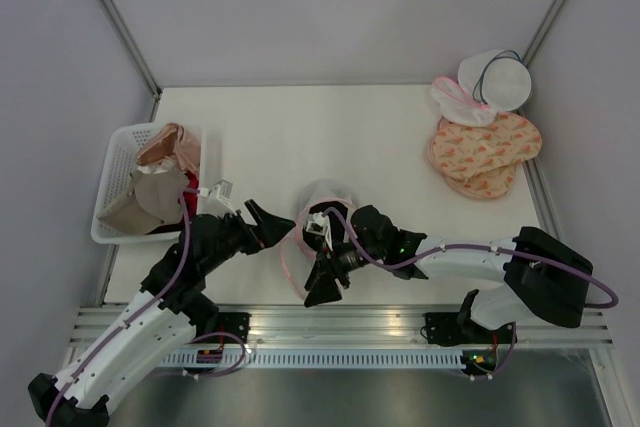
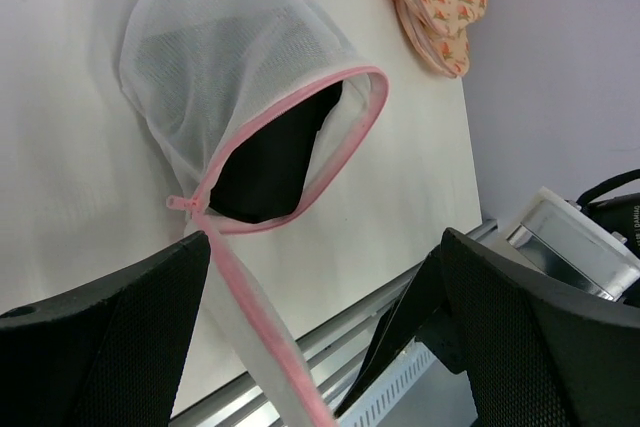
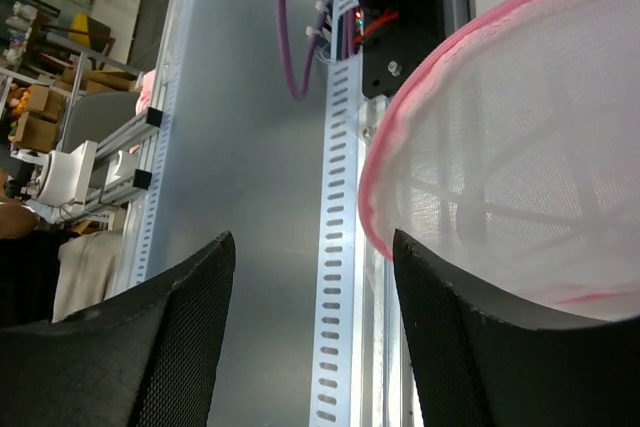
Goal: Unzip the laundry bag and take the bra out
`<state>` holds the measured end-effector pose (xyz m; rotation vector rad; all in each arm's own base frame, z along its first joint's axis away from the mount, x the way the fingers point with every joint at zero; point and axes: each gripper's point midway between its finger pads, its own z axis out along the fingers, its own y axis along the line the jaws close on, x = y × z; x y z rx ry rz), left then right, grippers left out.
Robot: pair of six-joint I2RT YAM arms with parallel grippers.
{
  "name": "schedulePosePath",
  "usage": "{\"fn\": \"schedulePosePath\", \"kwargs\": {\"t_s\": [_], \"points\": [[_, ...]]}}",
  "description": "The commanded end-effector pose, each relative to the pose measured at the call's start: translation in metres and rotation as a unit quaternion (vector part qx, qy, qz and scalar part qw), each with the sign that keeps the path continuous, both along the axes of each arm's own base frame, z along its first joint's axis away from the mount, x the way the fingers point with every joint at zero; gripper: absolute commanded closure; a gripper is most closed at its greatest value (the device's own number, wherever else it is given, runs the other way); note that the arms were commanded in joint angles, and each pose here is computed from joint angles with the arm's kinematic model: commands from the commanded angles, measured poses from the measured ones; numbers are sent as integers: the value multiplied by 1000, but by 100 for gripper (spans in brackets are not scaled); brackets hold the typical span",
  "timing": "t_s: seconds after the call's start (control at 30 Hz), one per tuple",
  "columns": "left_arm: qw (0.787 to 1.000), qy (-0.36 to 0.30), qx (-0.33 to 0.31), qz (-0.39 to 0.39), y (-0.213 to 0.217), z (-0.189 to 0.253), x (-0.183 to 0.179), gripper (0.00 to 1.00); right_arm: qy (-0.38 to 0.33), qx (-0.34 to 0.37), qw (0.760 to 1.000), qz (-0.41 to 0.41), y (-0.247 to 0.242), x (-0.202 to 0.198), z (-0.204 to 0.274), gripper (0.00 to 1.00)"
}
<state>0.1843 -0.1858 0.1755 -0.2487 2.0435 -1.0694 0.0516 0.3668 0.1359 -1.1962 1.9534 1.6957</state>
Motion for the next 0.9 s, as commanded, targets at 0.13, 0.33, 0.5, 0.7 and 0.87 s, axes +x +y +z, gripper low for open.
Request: {"fn": "schedulePosePath", "kwargs": {"t_s": [0.13, 0.33, 0.5, 0.7, 0.87], "points": [[996, -50, -42, 62, 22, 47, 3, 0, 4, 110, 992, 65, 9, -17, 37, 24], [995, -78, -53, 4, 7, 68, -8, 0, -59, 71, 993, -70, 13, 25, 38, 21], [995, -27, -11, -94, -29, 38, -11, 4, -132, -103, 897, -410, -48, 132, 24, 21], [994, -25, 60, -88, -45, -9, 9, 13, -159, -176, 767, -596, -134, 169, 37, 21], [985, -44, 135, -97, -73, -25, 19, 19, -153, -184, 738, -631, -159, 168, 36, 21]]}}
